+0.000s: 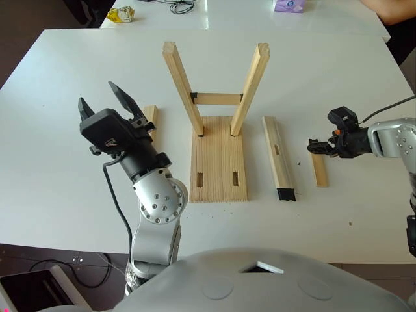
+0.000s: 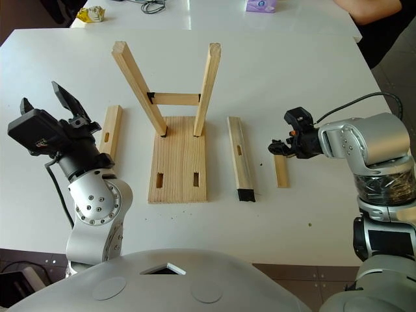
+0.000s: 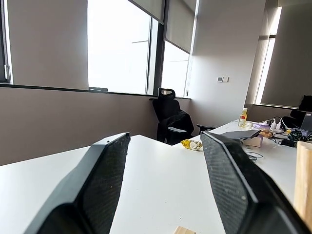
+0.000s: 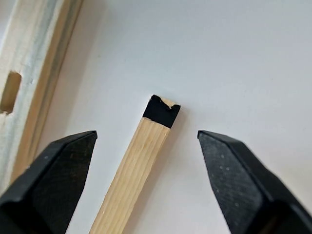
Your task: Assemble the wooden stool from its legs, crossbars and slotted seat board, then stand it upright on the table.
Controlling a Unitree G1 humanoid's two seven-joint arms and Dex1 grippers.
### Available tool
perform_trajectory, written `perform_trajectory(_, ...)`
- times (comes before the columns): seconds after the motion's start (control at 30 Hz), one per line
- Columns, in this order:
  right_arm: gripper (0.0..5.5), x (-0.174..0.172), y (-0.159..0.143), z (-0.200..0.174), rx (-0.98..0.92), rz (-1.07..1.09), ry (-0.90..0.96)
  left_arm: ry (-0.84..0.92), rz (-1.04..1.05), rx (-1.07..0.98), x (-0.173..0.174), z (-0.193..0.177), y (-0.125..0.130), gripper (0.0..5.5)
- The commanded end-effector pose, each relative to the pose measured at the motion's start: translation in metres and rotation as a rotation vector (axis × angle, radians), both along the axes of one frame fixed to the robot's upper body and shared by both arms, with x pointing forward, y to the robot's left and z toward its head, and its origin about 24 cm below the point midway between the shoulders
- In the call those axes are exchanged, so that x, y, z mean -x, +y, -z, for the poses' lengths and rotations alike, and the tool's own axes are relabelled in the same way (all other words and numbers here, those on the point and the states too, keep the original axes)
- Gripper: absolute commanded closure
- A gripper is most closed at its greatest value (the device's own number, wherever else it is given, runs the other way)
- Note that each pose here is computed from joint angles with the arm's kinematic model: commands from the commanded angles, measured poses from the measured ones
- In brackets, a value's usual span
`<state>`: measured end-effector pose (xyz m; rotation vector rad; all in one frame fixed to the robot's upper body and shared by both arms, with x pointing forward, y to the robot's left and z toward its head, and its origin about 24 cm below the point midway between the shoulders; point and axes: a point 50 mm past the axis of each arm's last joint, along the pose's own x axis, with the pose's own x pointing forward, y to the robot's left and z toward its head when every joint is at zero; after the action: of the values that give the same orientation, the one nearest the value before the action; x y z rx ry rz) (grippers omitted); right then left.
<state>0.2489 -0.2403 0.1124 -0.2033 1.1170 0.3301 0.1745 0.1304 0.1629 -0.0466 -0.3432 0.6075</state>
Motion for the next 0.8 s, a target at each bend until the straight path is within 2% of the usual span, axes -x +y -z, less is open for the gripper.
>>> perform_trajectory(0.03,1.66,0.013,-0.008,0.012,0.004,0.038,0.046,0.006,0.025,0.158,-0.004,-0.004,-0.012,2.8)
perform_trajectory(0.2,1.66,0.028,-0.014,0.021,-0.002,0.051,0.104,0.001,0.026,0.142,-0.004,-0.008,-0.009,2.8)
perform_trajectory(0.67,1.66,0.055,-0.024,0.022,0.005,0.01,0.221,-0.02,-0.158,0.051,0.013,-0.018,0.031,2.8)
perform_trajectory(0.8,2.2,0.056,-0.022,0.026,0.01,0.013,0.215,-0.022,-0.19,0.018,0.016,-0.02,0.043,2.77)
